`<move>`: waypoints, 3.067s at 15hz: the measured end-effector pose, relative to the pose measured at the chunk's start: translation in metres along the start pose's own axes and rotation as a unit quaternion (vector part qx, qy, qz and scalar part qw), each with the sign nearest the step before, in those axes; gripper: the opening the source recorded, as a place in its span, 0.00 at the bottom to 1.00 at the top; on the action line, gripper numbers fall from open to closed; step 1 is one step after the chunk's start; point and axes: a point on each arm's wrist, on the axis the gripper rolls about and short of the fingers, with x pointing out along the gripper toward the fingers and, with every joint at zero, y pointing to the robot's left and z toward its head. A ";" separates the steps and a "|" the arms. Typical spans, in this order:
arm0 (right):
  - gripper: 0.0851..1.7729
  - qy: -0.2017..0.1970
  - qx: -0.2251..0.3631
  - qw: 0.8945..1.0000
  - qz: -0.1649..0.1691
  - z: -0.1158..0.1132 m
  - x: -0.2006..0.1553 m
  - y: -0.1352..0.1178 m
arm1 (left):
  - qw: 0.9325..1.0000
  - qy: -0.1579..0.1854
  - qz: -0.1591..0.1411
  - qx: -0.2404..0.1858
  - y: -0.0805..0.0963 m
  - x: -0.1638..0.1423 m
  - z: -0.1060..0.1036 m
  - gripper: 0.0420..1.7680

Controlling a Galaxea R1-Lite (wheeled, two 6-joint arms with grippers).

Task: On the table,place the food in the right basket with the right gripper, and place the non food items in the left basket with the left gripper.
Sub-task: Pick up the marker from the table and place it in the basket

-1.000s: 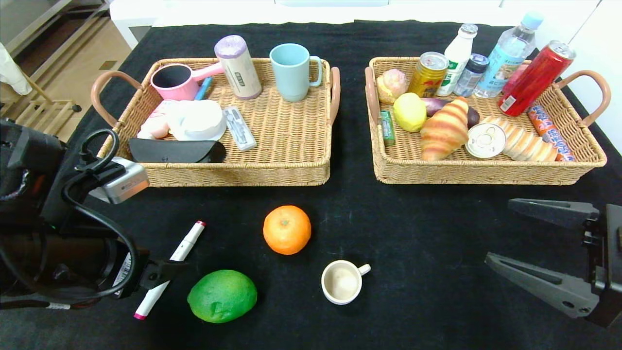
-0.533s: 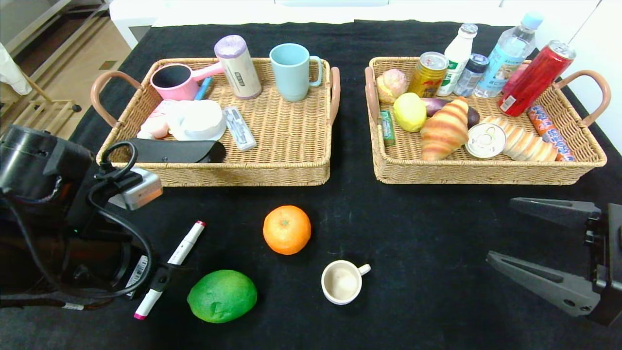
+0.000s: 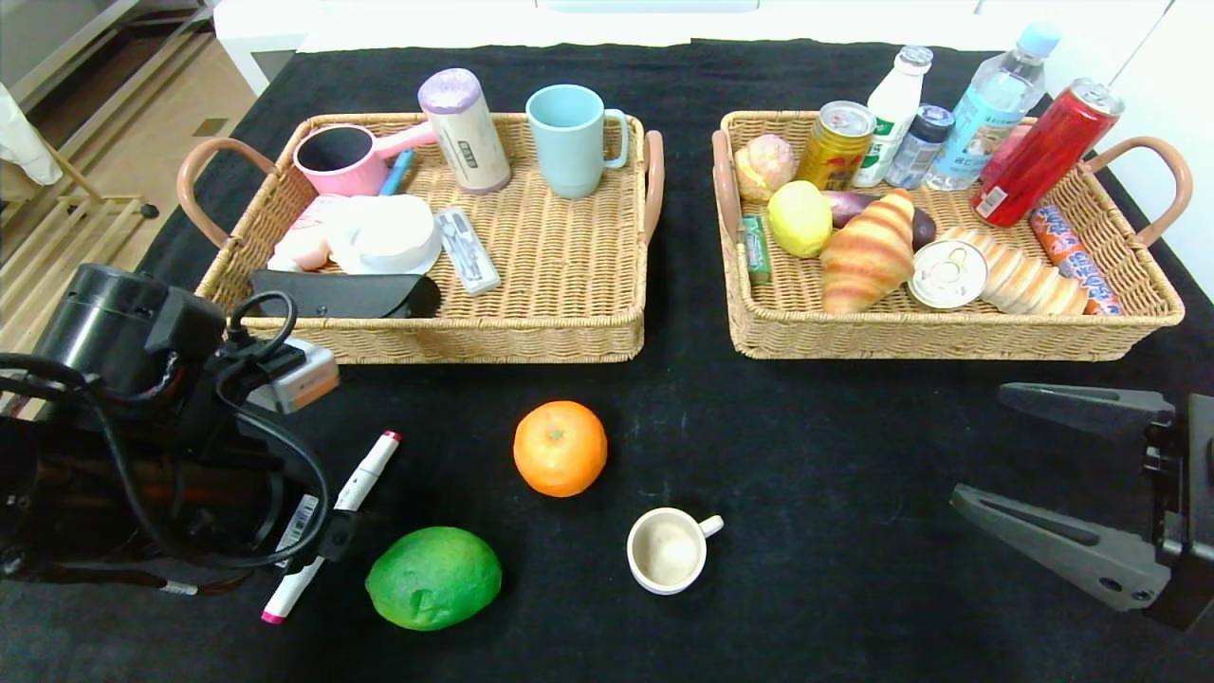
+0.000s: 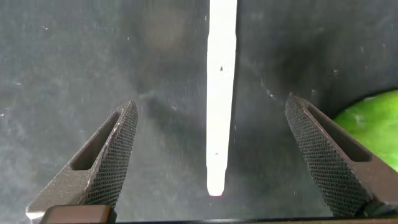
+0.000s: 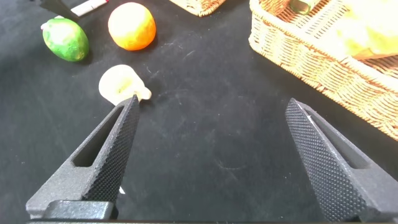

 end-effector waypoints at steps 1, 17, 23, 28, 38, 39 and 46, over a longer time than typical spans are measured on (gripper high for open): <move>0.96 0.000 0.000 1.000 0.000 0.000 0.000 0.000 | 1.000 0.001 0.001 -0.002 0.001 0.002 0.000 0.97; 0.96 0.005 0.003 1.000 -0.004 -0.002 0.002 -0.003 | 1.000 0.015 -0.001 -0.002 0.001 0.010 -0.003 0.92; 0.96 0.007 0.004 1.000 -0.004 -0.003 0.002 -0.003 | 1.000 0.019 -0.004 0.000 0.000 0.012 -0.003 0.44; 0.96 0.008 0.004 1.000 -0.004 -0.003 0.003 -0.003 | 1.000 0.020 -0.003 0.001 0.000 0.012 -0.004 0.12; 0.96 0.009 0.005 1.000 -0.003 -0.004 0.003 -0.003 | 1.000 0.020 -0.005 0.003 -0.001 0.012 -0.004 0.12; 0.96 0.009 0.005 1.000 -0.003 -0.004 0.003 -0.003 | 1.000 0.019 -0.005 0.003 -0.001 0.012 -0.004 0.12; 0.96 0.009 0.005 1.000 -0.004 -0.004 0.003 -0.003 | 1.000 -0.018 -0.012 0.012 -0.008 -0.004 0.001 0.12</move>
